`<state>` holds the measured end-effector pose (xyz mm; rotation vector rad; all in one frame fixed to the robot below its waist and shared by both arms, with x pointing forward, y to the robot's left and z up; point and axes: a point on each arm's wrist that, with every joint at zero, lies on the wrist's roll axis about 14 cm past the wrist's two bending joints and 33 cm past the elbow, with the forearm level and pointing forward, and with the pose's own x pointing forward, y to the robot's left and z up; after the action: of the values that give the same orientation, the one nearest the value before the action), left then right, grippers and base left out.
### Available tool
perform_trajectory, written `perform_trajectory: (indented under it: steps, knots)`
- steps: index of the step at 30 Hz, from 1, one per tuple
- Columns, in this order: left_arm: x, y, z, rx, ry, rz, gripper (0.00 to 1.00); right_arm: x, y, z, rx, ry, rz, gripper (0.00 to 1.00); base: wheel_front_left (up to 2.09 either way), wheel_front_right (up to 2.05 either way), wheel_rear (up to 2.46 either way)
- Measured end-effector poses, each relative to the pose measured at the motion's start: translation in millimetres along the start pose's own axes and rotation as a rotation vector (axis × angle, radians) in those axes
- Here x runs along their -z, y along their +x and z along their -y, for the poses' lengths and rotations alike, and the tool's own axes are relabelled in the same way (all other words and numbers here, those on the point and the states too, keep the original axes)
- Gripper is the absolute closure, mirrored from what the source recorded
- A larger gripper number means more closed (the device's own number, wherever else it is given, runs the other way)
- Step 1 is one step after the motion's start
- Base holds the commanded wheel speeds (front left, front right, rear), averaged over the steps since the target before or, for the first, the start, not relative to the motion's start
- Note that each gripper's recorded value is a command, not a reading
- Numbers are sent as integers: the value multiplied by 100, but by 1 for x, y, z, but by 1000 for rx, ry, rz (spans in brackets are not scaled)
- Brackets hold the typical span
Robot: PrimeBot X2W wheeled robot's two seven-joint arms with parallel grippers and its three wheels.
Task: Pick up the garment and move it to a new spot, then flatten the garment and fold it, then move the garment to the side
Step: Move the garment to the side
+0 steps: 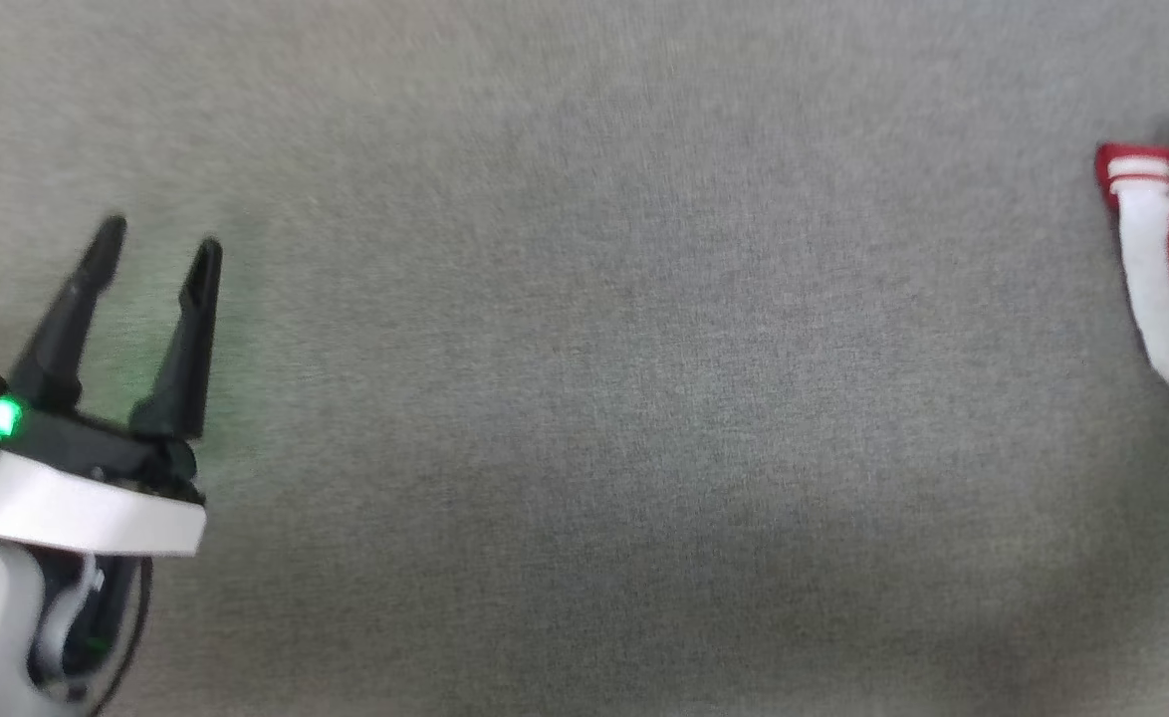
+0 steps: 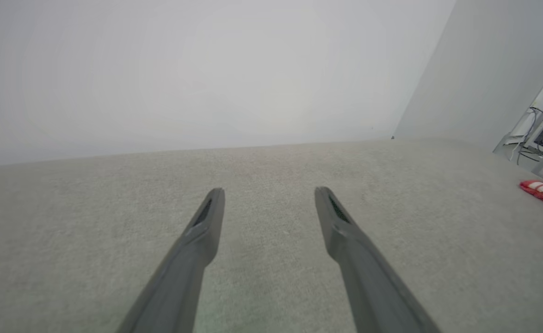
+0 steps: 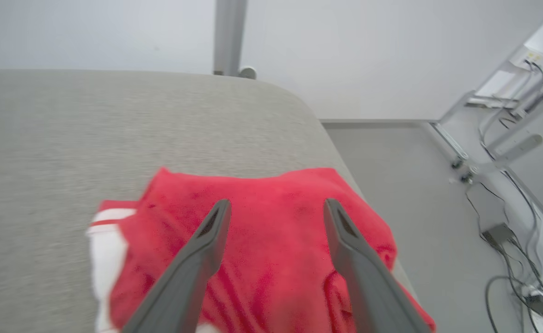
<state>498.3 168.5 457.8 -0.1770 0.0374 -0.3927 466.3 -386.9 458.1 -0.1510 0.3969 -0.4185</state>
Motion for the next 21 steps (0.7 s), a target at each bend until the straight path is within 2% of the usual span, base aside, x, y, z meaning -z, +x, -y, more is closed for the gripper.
perform_trajectory:
  steps: [5, 9, 15, 21]
  knots:
    - [-1, -35, -2, -79, -16, -30, 0, -17, -27, -50, -182, -26, 92, 0, 0, 0, 0]
    - [-5, -62, -3, -138, -29, -34, 0, -12, -51, -82, -298, -12, 136, 0, 0, 0, 0]
    - [-11, -104, -5, -221, -37, -24, 0, -2, -86, -115, -406, 52, 184, 0, 0, 0, 0]
    - [-20, -144, -8, -298, -43, 9, 0, -8, -118, -137, -485, 126, 260, 0, 0, 0, 0]
